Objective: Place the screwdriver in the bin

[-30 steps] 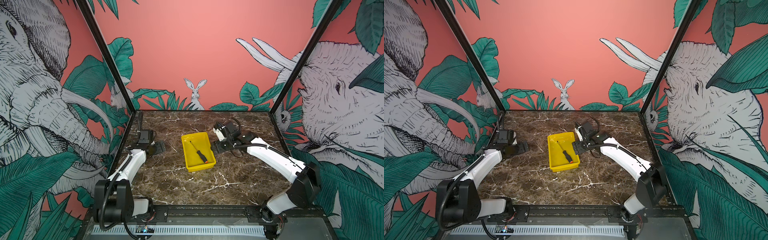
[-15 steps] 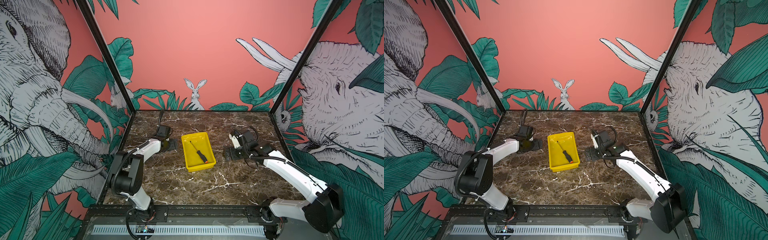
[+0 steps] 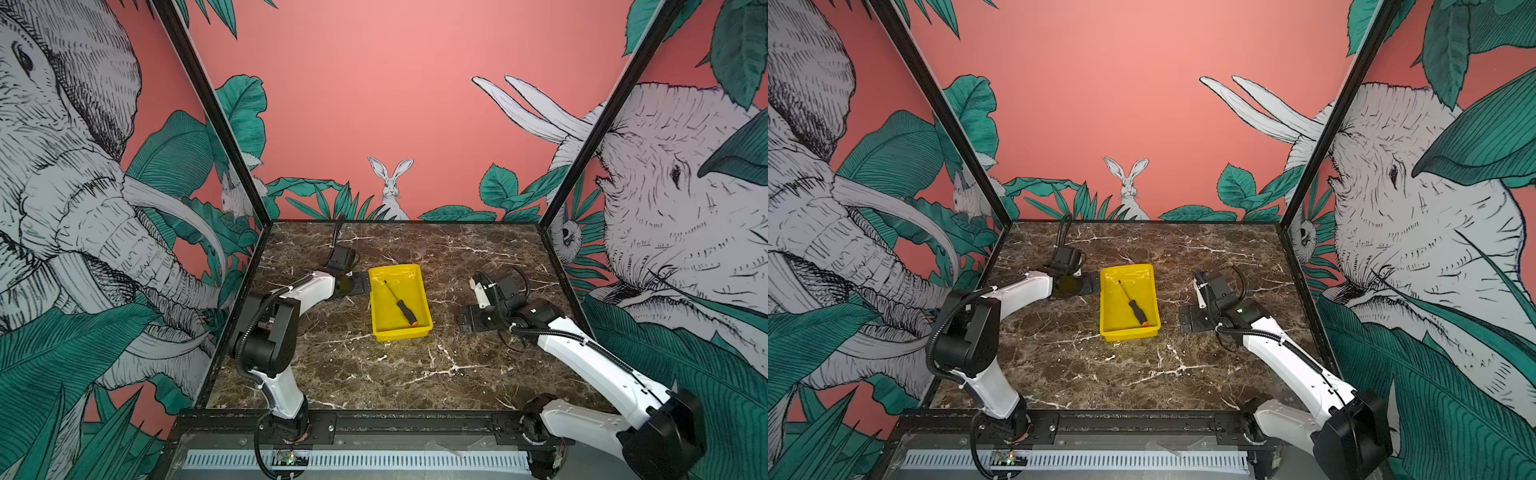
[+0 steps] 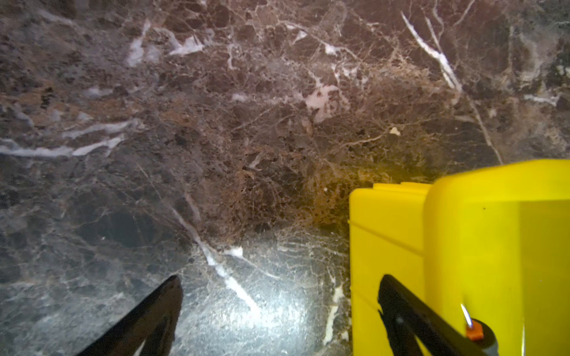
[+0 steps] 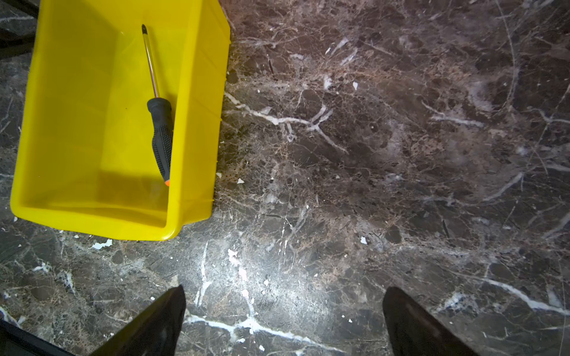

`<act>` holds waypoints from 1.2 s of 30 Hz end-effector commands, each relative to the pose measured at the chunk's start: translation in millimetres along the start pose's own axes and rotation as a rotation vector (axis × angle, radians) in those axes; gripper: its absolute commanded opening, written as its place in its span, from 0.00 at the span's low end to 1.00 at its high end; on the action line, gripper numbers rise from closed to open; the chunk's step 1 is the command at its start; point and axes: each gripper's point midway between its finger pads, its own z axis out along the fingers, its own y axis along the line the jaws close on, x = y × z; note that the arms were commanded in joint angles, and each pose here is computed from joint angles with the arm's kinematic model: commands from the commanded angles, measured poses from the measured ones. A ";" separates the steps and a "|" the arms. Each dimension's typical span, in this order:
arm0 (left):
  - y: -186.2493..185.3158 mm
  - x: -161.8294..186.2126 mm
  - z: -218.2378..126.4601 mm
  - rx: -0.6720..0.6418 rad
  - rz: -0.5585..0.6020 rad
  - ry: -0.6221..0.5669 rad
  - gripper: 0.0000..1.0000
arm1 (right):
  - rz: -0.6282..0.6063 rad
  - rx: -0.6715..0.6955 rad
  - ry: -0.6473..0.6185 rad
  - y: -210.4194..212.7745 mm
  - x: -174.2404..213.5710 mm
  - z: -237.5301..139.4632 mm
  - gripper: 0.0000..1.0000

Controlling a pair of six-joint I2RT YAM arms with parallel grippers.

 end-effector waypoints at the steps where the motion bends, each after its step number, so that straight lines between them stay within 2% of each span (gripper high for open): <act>1: -9.8 -22.6 -20.6 0.022 0.007 -0.071 1.00 | 0.023 0.031 -0.021 -7.7 -1.2 -5.9 0.99; 4: -17.6 -26.2 -26.9 0.059 0.011 -0.077 1.00 | 0.028 0.033 -0.026 -9.1 -0.1 -6.9 0.99; 14: -25.7 -13.9 -9.5 0.116 -0.019 -0.020 1.00 | 0.053 0.037 -0.035 -11.2 1.3 -13.4 0.99; 23: -30.7 -30.1 -32.0 0.123 0.017 -0.075 1.00 | 0.050 0.072 -0.062 -19.0 1.4 -27.7 0.99; 29: -30.4 -63.5 -82.4 0.083 0.150 -0.232 1.00 | -0.005 0.118 -0.100 -24.0 -19.4 -47.9 0.99; 36: -18.9 -88.8 -158.0 0.004 0.279 -0.457 1.00 | -0.016 0.140 -0.209 -36.8 -72.0 -69.8 0.99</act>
